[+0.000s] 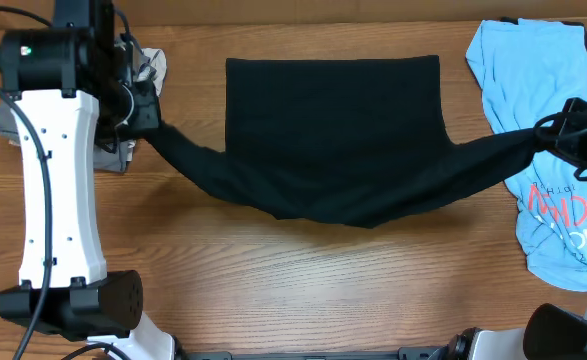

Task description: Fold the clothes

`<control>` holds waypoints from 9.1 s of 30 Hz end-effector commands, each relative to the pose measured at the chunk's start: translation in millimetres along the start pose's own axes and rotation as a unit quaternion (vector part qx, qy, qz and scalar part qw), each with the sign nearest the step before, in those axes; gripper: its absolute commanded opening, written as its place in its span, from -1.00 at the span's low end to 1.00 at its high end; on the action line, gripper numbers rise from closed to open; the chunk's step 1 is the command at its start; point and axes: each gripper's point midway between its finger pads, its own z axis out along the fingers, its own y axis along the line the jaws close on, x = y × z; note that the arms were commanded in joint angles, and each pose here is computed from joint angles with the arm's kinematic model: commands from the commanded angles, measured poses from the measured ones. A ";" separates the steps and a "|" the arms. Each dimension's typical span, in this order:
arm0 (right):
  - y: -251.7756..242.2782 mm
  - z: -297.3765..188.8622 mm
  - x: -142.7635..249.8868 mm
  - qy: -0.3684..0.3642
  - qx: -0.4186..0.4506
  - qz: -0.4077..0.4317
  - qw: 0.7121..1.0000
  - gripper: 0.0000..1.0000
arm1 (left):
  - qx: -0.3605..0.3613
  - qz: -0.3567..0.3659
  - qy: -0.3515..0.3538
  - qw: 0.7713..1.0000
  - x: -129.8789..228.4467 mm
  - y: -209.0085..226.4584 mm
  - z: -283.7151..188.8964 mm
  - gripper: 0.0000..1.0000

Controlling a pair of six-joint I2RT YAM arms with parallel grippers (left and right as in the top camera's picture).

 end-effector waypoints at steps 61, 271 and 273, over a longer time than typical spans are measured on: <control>46.3 101.7 -92.9 -0.097 -0.182 -0.084 0.975 0.65 | 0.084 -0.021 -0.192 0.978 -126.5 -36.5 53.0 1.00; 141.5 300.3 51.9 0.039 -0.115 -0.165 0.979 0.50 | 0.025 0.339 -0.010 0.940 20.6 -207.8 121.4 -0.92; 142.6 302.5 50.3 0.035 -0.117 -0.163 0.979 0.50 | 0.026 0.339 -0.012 0.940 19.6 -208.7 121.4 -0.92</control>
